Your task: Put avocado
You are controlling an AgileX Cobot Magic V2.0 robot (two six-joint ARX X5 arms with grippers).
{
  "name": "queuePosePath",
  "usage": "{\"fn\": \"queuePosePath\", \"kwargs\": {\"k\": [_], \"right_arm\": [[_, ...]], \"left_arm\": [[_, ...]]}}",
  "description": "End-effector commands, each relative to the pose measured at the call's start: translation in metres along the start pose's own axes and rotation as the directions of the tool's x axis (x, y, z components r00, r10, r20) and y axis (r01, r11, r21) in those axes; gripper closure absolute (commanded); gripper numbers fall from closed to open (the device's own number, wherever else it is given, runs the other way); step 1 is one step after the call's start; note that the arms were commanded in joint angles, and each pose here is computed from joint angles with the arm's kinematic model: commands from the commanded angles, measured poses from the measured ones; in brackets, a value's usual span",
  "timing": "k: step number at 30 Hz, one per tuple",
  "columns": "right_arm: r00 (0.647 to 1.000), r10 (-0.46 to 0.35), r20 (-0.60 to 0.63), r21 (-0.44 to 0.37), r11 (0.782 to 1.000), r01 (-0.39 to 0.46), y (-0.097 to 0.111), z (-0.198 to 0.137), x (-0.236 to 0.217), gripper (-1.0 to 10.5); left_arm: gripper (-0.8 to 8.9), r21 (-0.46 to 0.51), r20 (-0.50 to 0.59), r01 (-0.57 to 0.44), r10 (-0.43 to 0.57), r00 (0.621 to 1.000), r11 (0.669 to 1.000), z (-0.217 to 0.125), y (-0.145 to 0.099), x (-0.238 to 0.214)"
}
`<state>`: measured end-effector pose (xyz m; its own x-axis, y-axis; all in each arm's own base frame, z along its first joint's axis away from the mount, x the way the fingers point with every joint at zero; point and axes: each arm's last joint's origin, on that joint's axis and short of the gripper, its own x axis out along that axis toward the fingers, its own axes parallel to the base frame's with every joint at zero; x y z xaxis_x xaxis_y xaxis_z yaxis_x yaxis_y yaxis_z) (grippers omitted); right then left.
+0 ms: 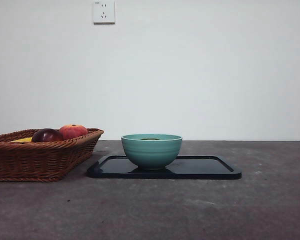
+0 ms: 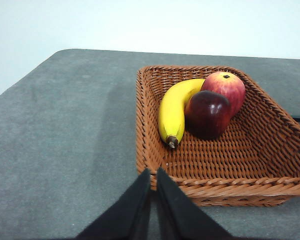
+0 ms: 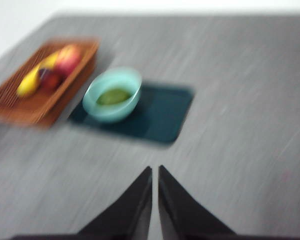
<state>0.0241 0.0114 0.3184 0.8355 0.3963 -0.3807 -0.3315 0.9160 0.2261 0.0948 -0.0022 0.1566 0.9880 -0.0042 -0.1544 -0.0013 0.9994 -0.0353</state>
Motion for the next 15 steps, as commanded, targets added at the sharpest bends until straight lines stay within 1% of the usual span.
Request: {"fn": "queuePosePath", "kwargs": {"k": [1, 4, 6, 8, 10, 15], "right_arm": [[0.985, -0.064, 0.161, -0.068, 0.995, 0.076, -0.002, -0.003, 0.013, 9.3], [0.950, -0.134, 0.283, -0.058, 0.986, 0.156, -0.009, -0.016, 0.034, 9.3], [0.920, -0.187, 0.344, -0.051, 0.975, 0.218, -0.016, -0.027, 0.048, 9.3], [0.890, -0.240, 0.388, -0.062, 0.957, 0.285, -0.024, -0.038, 0.062, 9.3], [0.862, -0.290, 0.416, -0.074, 0.934, 0.350, -0.033, -0.052, 0.076, 9.3], [0.825, -0.385, 0.414, -0.084, 0.886, 0.456, -0.053, -0.082, 0.098, 9.3]], "left_arm": [[7.95, 0.002, -0.024, 0.001, -0.001, 1.000, 1.000, -0.007, 0.000, 0.002], [7.94, 0.002, -0.024, 0.001, -0.001, 1.000, 1.000, -0.007, 0.000, 0.002], [7.95, 0.002, -0.025, 0.001, -0.001, 1.000, 1.000, -0.007, 0.000, 0.002], [7.95, 0.002, -0.024, 0.001, -0.001, 1.000, 1.000, -0.007, 0.000, 0.002], [7.94, 0.002, -0.024, 0.001, -0.001, 1.000, 1.000, -0.007, 0.000, 0.002], [7.95, 0.002, -0.024, 0.001, -0.001, 1.000, 1.000, -0.007, 0.000, 0.002]]}}
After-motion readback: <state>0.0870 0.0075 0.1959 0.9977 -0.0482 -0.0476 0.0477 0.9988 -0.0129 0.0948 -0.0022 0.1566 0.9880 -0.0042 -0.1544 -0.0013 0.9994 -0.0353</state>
